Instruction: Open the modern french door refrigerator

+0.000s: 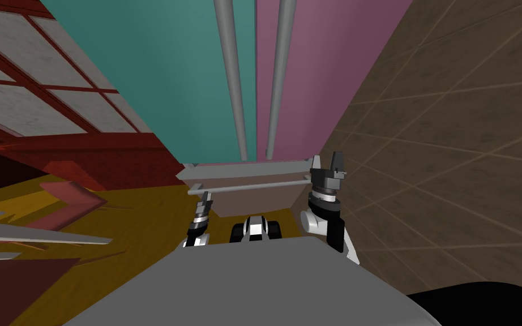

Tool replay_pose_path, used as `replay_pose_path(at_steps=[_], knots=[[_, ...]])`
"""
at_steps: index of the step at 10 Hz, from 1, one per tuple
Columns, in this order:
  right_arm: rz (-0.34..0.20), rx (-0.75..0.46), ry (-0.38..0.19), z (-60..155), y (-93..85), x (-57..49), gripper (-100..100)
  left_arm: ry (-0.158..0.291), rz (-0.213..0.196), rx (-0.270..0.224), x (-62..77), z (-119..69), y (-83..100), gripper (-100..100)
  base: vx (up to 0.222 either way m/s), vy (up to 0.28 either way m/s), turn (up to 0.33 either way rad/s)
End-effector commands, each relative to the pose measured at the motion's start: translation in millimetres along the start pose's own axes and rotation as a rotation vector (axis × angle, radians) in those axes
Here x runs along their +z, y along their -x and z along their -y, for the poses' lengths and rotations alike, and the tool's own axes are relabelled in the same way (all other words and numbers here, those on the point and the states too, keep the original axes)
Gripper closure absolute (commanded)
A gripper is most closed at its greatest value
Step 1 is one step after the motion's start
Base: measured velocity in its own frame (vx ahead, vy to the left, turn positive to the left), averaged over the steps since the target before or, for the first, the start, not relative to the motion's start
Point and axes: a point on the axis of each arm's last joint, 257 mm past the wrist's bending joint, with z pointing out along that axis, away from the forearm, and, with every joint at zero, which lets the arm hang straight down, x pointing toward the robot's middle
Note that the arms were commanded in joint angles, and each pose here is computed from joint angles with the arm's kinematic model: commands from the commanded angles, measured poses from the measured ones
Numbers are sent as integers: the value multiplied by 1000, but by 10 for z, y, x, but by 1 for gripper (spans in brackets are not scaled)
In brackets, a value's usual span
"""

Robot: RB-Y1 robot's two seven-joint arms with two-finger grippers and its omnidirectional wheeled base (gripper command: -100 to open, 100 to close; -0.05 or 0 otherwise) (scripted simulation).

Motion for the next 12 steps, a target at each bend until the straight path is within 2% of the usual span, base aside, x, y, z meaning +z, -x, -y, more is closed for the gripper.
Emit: replay_pose_path(at_steps=[1, 6, 7, 11, 12], knots=[[0, 0, 0, 0, 0, 0, 0, 4, -20, -11, -43, 24, 44, 100, -2, -56, 64], [0, 0, 0, 0, -1, 1, 0, 1, -39, -25, -106, 79, 63, 100, -158, -15, 26], [0, 0, 0, 0, 0, 0, 0, 4, -47, -31, -167, 95, 72, 100, -150, 1, 34], [0, 0, 0, 0, -1, 1, 0, 1, -55, -35, -199, 126, 86, 100, -162, -27, 33], [0, 0, 0, 0, 0, 0, 0, 3, -62, -39, -269, 152, 99, 100, -145, -7, 46]])
